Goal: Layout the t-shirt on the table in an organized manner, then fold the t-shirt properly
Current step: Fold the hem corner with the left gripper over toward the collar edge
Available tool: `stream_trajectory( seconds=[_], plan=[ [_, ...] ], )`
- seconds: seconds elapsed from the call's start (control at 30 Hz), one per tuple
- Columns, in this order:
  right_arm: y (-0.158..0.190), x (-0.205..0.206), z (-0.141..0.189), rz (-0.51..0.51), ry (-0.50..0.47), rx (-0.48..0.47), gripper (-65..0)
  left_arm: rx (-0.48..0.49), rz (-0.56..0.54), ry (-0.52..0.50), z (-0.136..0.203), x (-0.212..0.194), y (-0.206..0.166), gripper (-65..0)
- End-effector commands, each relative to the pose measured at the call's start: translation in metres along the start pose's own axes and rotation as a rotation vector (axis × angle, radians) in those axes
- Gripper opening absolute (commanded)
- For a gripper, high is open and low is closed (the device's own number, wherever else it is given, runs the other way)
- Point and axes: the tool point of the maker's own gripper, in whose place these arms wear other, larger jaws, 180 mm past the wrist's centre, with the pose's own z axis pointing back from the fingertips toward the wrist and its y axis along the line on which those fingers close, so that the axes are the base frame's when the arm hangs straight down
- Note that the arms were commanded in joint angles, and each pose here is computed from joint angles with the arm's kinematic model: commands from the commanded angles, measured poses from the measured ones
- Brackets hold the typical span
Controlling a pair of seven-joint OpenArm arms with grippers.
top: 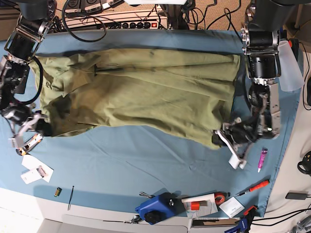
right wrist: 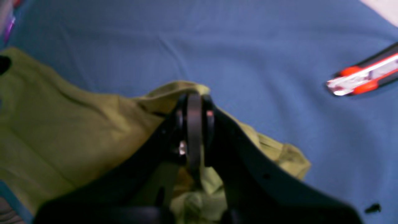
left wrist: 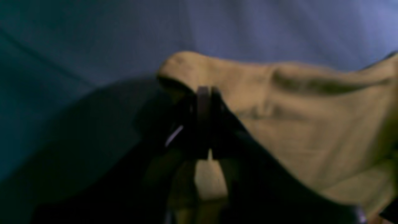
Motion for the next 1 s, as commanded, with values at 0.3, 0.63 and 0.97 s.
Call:
stream_trajectory(
  seconds=[0.3, 0.63, 0.97],
  plan=[
    [-0.014, 0.027, 0.045, -0.065, -0.131, 0.008, -65.0, -0.091, -0.006, -0.08, 0.037, 0.02, -0.014, -65.0],
    [-0.002, 0.013, 0.076, -0.02, -0.167, -0.001, -65.0, -0.113, -0.046, -0.129, 0.072, -0.027, -0.033, -65.0],
    [-0.001, -0.041, 0.088, -0.055, -0.056, -0.016, -65.0, -0.11, -0.039, -0.103, 0.091, -0.069, -0.039, -65.0]
  ],
)
